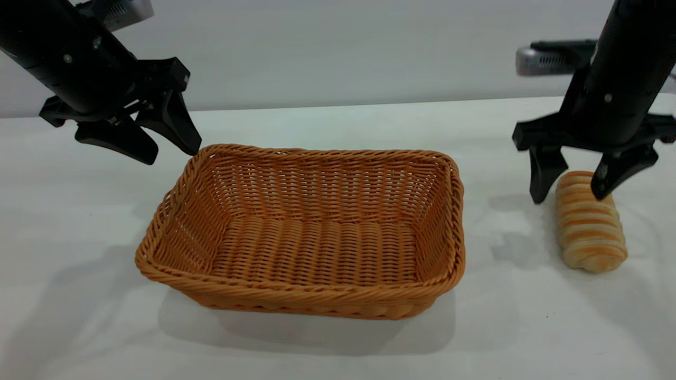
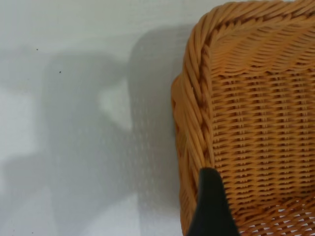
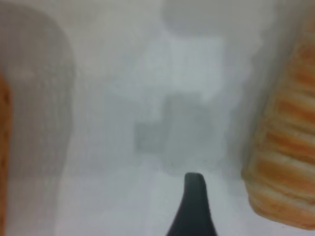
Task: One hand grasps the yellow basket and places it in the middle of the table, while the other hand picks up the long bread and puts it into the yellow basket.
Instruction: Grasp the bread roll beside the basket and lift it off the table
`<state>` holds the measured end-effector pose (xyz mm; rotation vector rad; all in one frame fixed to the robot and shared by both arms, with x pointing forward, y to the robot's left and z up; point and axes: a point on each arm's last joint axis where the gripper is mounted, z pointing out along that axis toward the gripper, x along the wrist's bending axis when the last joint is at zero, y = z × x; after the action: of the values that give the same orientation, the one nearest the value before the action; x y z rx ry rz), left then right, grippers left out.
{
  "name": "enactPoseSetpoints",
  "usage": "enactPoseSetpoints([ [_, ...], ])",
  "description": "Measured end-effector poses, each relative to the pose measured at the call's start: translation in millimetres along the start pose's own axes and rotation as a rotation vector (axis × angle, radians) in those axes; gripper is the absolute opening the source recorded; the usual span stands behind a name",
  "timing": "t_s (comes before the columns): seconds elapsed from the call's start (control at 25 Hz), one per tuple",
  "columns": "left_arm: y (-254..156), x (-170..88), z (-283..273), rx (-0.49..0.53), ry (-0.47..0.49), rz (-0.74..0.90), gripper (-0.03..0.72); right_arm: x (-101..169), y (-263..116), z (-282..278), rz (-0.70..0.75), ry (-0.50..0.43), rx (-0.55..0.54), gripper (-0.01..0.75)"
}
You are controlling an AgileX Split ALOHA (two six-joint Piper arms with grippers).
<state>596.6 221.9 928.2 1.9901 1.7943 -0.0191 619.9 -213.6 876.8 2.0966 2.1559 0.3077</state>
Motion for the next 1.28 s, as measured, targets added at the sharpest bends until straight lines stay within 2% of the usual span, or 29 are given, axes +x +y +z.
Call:
enactPoseSetpoints([
  [0.4,-0.2,-0.1,0.0,0.003,-0.001,0.0,0.572,-2.5,-8.4,27.4,-0.009,-0.019,0.07,0.699],
  [0.68,-0.3,-0.1,0.0,0.003,-0.001,0.0,0.572,-3.6,-4.5,25.5,-0.04,-0.043,0.093,0.693],
  [1.0,-0.8,-0.3,0.0,0.009,-0.003,0.0,0.572,-7.1,7.4,16.2,-0.117,-0.105,0.104,0.69],
  [1.28,-1.4,-0.5,0.0,0.015,-0.005,0.002,0.572,-7.7,9.8,20.8,-0.139,-0.11,0.074,0.685],
])
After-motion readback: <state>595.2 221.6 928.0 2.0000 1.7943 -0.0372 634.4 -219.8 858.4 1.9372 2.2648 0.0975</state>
